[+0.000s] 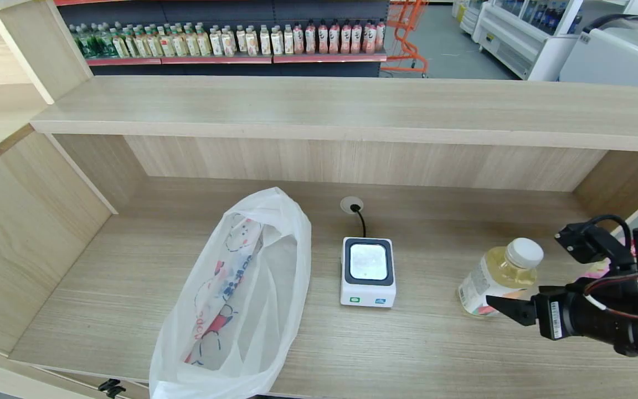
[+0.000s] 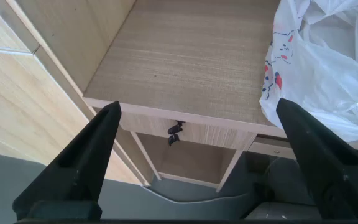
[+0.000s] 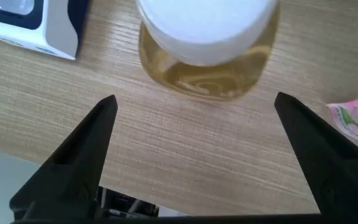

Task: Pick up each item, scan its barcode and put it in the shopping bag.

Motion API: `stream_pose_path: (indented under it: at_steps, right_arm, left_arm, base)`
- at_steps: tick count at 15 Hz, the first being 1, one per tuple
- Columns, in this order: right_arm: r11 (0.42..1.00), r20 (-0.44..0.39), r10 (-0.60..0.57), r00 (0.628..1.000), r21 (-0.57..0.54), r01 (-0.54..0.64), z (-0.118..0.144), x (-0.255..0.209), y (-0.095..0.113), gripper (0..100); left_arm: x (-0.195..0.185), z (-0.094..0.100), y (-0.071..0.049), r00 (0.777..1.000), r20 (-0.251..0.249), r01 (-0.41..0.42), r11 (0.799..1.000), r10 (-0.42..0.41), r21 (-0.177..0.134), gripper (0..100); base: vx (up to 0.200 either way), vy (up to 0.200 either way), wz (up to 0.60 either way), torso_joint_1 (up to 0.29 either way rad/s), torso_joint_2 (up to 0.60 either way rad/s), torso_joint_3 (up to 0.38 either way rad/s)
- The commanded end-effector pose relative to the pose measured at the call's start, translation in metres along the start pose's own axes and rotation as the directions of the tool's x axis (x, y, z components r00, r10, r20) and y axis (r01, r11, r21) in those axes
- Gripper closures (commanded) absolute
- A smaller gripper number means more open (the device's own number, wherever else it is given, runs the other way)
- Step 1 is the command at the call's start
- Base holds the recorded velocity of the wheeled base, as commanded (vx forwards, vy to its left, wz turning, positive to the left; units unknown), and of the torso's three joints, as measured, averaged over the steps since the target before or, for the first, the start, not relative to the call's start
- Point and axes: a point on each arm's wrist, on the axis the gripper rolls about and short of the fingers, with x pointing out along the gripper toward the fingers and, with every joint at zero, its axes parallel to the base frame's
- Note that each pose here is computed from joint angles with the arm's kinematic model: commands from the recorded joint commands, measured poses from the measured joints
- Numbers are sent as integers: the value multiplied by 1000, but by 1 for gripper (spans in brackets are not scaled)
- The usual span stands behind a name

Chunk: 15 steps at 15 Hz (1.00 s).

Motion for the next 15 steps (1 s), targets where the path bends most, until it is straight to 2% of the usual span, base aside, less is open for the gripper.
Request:
stream_pose_path:
  at_steps: [1, 3, 8, 15]
  right_arm:
    - [999, -58, 40, 997, -20, -41, -11, 24, 10, 0]
    - [998, -44, 47, 998, -39, -49, -13, 38, 17, 0]
    - [998, 13, -29, 1000, -55, 29, -19, 68, 23, 0]
    - [998, 168, -22, 986, -47, 31, -7, 81, 24, 0]
  left_arm:
    - [0, 0, 0, 1000, 0, -1, 1000, 1, 0, 0]
    - [0, 0, 0, 1000, 0, -1, 1000, 1, 0, 0]
    - [0, 0, 0, 1000, 0, -1, 1000, 1, 0, 0]
    - [0, 0, 0, 1000, 0, -1, 1000, 1, 0, 0]
  base:
    - [0, 0, 0, 0, 0, 0]
    - [0, 0, 0, 0, 0, 0]
    - [0, 0, 0, 0, 0, 0]
    - [0, 0, 0, 0, 0, 0]
